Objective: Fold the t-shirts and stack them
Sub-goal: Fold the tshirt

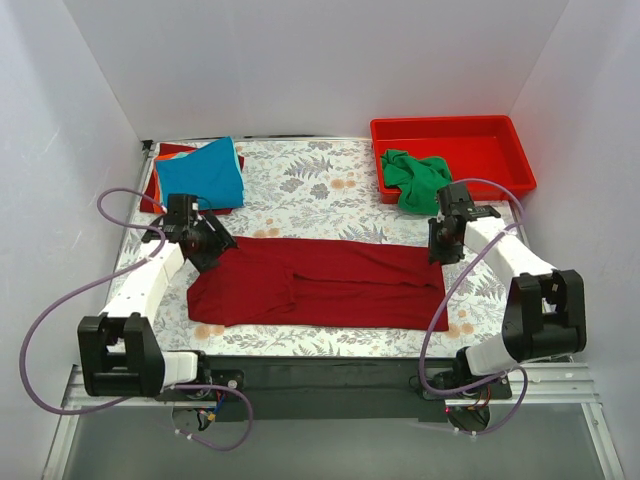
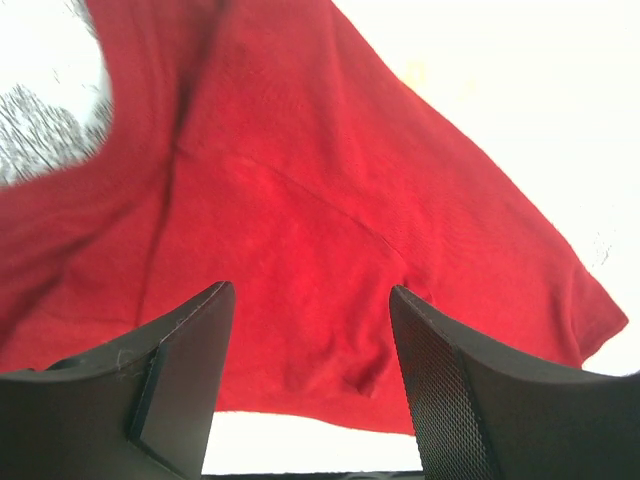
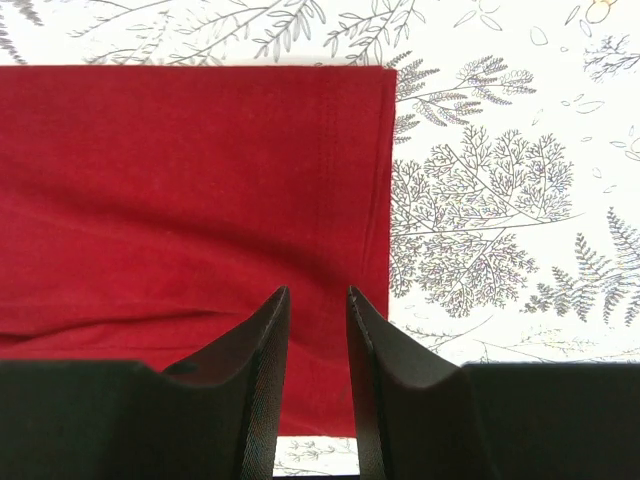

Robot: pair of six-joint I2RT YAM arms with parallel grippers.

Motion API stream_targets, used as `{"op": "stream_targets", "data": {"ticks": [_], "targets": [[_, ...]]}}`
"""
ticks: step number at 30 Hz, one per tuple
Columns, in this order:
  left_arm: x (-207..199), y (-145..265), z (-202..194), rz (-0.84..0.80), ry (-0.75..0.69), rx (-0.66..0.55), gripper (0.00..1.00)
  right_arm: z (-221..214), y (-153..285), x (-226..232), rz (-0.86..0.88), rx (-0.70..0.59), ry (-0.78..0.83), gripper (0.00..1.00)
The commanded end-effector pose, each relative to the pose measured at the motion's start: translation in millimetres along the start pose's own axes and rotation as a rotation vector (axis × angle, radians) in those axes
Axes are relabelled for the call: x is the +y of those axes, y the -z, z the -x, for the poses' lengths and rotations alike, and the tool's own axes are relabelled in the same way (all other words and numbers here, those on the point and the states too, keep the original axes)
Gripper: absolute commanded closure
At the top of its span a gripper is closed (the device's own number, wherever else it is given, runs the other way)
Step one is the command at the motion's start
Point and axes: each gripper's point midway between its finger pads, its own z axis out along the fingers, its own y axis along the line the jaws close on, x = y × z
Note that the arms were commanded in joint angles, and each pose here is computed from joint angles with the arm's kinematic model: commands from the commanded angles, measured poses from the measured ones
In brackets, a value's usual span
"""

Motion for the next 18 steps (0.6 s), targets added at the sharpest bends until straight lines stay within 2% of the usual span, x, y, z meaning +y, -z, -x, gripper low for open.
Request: {"op": "stream_targets", "data": {"ticks": [1, 9, 18], "targets": [[-0.4, -3.7, 28.0, -0.040, -0.031, -0.035, 0.38, -2.3, -9.6, -8.5, -0.036, 0.024, -0.041, 0.64], [19.5, -25.7, 67.3, -0.031, 0.007, -0.073, 0.37, 22.6, -26.7, -16.8, -0.044, -0.015, -0.091, 0.64], [22.1, -55.1, 80.3, -0.039, 0.031, -0.058, 0.38, 37.2, -45.9, -18.8, -0.003, -0.069, -0.105, 0.65]]}}
